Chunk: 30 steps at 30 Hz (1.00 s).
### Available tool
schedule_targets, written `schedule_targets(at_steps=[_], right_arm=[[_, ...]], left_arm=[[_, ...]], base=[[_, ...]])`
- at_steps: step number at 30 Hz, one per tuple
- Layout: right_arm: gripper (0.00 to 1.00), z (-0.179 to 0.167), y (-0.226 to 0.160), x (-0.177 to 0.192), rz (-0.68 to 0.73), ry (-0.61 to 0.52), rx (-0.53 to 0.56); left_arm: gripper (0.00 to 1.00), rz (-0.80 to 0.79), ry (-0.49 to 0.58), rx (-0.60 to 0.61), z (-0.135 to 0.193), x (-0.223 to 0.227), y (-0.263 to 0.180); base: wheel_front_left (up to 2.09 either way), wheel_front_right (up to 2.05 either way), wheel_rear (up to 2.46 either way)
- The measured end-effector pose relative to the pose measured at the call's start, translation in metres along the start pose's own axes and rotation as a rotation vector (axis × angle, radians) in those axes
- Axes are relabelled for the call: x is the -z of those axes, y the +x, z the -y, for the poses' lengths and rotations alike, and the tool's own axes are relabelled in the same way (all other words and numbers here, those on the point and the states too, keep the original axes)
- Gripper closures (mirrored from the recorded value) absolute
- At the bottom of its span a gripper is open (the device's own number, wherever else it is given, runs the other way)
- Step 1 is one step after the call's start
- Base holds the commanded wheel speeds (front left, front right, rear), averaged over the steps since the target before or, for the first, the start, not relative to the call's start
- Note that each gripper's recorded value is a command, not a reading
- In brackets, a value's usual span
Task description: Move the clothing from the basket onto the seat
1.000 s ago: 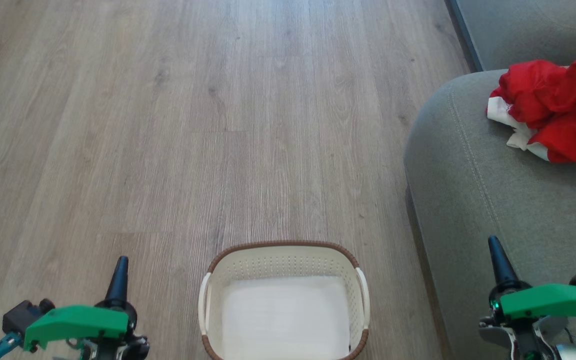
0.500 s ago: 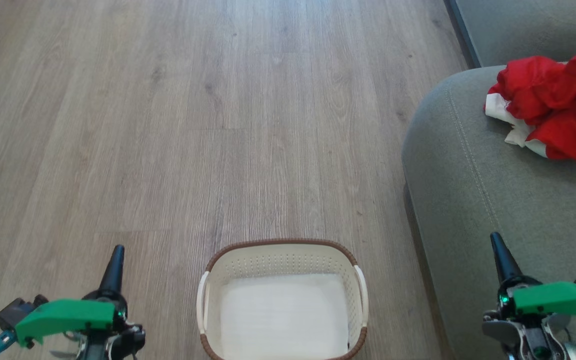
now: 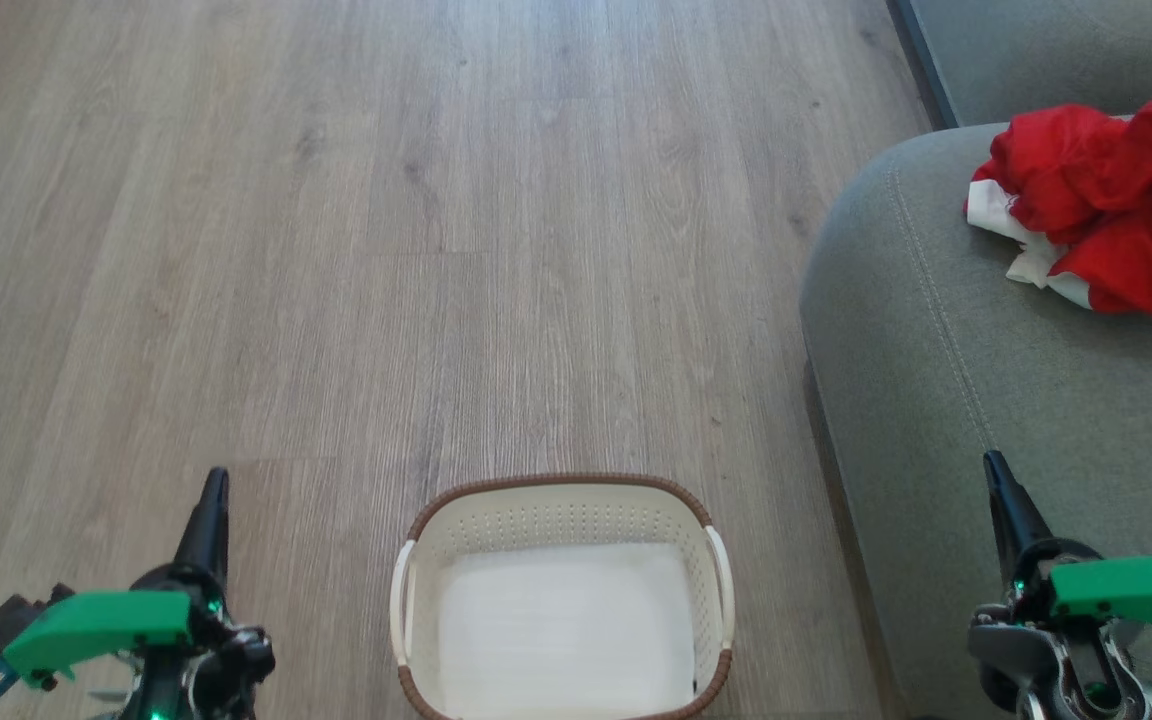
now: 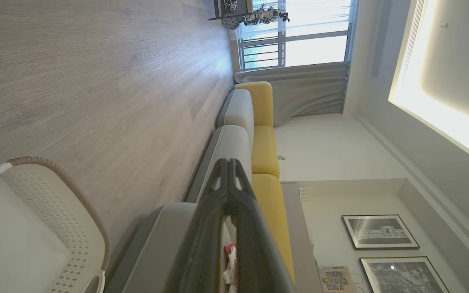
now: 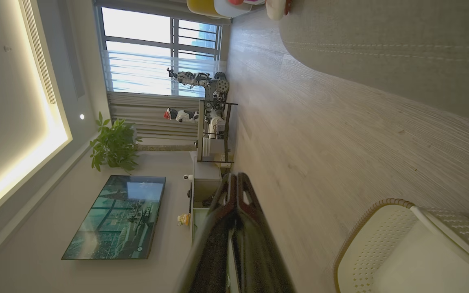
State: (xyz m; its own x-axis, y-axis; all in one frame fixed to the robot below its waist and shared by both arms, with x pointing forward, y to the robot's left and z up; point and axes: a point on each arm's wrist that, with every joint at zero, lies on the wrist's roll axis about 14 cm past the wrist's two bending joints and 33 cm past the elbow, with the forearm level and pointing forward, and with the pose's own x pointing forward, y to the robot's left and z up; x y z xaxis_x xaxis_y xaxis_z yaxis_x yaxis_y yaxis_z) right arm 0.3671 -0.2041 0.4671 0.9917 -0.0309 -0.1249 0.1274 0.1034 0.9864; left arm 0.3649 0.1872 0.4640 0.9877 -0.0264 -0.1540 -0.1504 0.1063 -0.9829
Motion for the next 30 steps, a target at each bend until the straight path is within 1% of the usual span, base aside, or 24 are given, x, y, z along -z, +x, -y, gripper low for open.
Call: schedule_targets(at_steps=[3, 11, 30], right_arm=[[1.00, 0.000, 0.000, -0.001, 0.002, 0.034, -0.003], [1.00, -0.009, 0.005, -0.002, 0.001, 0.115, -0.032], [1.00, -0.009, 0.005, -0.002, -0.004, 0.115, -0.032]], left_arm=[[1.00, -0.002, -0.029, 0.027, 0.007, 0.000, 0.004], [1.00, 0.004, -0.106, 0.058, 0.013, -0.004, 0.006], [1.00, 0.006, -0.109, 0.064, 0.015, -0.004, 0.008]], base=[[0.00, 0.00, 0.00], [0.00, 0.00, 0.00], [0.00, 0.00, 0.00]])
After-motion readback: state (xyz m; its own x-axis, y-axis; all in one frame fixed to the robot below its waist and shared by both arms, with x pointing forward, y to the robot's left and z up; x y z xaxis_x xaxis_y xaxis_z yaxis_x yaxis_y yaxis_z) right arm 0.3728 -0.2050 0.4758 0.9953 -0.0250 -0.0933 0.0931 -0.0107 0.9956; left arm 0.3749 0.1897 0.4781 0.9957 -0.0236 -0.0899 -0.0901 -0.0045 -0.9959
